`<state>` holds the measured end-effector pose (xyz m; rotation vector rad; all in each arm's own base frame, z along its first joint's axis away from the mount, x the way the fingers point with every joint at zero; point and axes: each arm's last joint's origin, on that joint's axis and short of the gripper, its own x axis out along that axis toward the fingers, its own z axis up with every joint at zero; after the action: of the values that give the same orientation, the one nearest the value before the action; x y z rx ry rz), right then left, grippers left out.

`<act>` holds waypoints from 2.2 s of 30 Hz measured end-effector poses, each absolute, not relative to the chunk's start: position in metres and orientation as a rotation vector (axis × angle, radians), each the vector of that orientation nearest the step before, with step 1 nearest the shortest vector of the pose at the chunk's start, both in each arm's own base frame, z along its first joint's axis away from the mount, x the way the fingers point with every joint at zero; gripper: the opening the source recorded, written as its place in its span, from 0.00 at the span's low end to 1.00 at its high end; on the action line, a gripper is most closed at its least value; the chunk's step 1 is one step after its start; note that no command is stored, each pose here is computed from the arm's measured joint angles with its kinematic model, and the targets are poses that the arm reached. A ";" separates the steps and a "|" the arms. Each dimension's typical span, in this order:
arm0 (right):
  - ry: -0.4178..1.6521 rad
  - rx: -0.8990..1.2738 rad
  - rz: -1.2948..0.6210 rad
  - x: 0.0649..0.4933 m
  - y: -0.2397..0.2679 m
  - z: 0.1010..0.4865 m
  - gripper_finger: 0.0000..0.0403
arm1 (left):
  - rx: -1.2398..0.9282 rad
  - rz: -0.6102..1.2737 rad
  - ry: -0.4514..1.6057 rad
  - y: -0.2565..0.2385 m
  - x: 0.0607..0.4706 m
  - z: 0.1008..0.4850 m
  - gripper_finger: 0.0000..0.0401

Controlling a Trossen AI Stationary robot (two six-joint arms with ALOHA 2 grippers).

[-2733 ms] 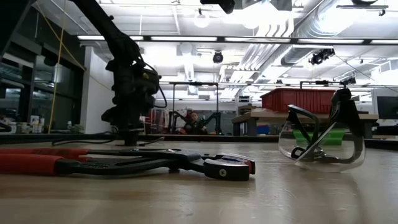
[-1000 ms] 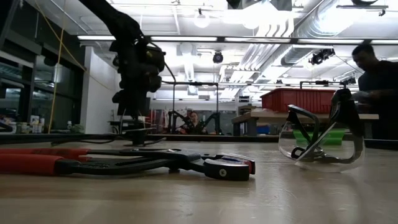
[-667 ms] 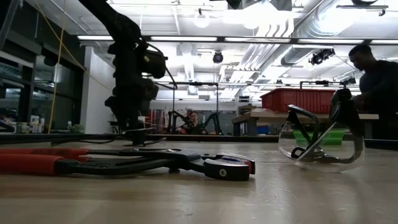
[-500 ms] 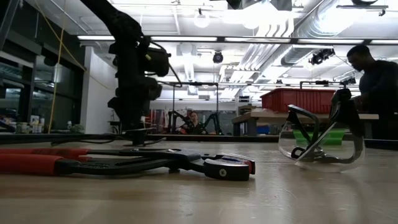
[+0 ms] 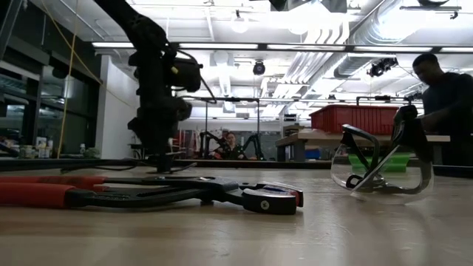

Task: Coil cords
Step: Coil the black wire onto the black spool

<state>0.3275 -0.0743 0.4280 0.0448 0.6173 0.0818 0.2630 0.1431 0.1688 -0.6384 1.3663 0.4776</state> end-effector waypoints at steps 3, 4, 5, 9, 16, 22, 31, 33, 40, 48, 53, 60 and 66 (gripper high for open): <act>0.618 0.045 0.082 0.328 -0.074 0.428 0.35 | -0.648 0.483 1.372 0.141 0.260 0.162 0.57; 0.618 0.044 0.082 0.328 -0.074 0.428 0.35 | -0.653 0.487 1.365 0.141 0.260 0.161 0.57; 0.618 0.041 0.083 0.328 -0.074 0.428 0.35 | -0.663 0.495 1.360 0.141 0.260 0.160 0.57; 0.615 0.040 0.081 0.328 -0.075 0.428 0.35 | -0.671 0.483 1.344 0.139 0.261 0.158 0.57; 0.608 0.038 0.081 0.328 -0.075 0.429 0.35 | -0.695 0.492 1.333 0.138 0.261 0.157 0.37; 0.595 0.037 0.080 0.329 -0.075 0.430 0.35 | -0.713 0.457 1.285 0.136 0.260 0.169 0.18; 0.562 0.026 0.068 0.329 -0.080 0.433 0.35 | -0.638 0.460 0.995 0.130 0.236 0.251 0.06; 0.548 0.029 0.069 0.329 -0.083 0.434 0.35 | -0.600 0.442 0.905 0.124 0.227 0.273 0.06; 0.397 0.082 0.122 0.337 -0.099 0.442 0.35 | -0.346 0.473 0.608 0.098 0.199 0.346 0.06; 0.300 0.095 0.105 0.367 -0.110 0.432 0.35 | -0.036 0.515 0.408 0.073 0.194 0.411 0.06; 0.226 0.075 0.040 0.374 -0.114 0.435 0.35 | 0.085 0.507 0.342 0.062 0.201 0.438 0.06; 0.188 0.040 -0.008 0.378 -0.107 0.439 0.35 | 0.143 0.540 0.338 0.059 0.221 0.438 0.06; 0.202 -0.017 -0.086 0.381 -0.098 0.438 0.34 | 0.143 0.546 0.312 0.060 0.230 0.438 0.06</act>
<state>0.3808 -0.0979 0.4383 -0.0171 0.2020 -0.0856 0.2305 0.0604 0.4378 0.1430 0.3118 0.5459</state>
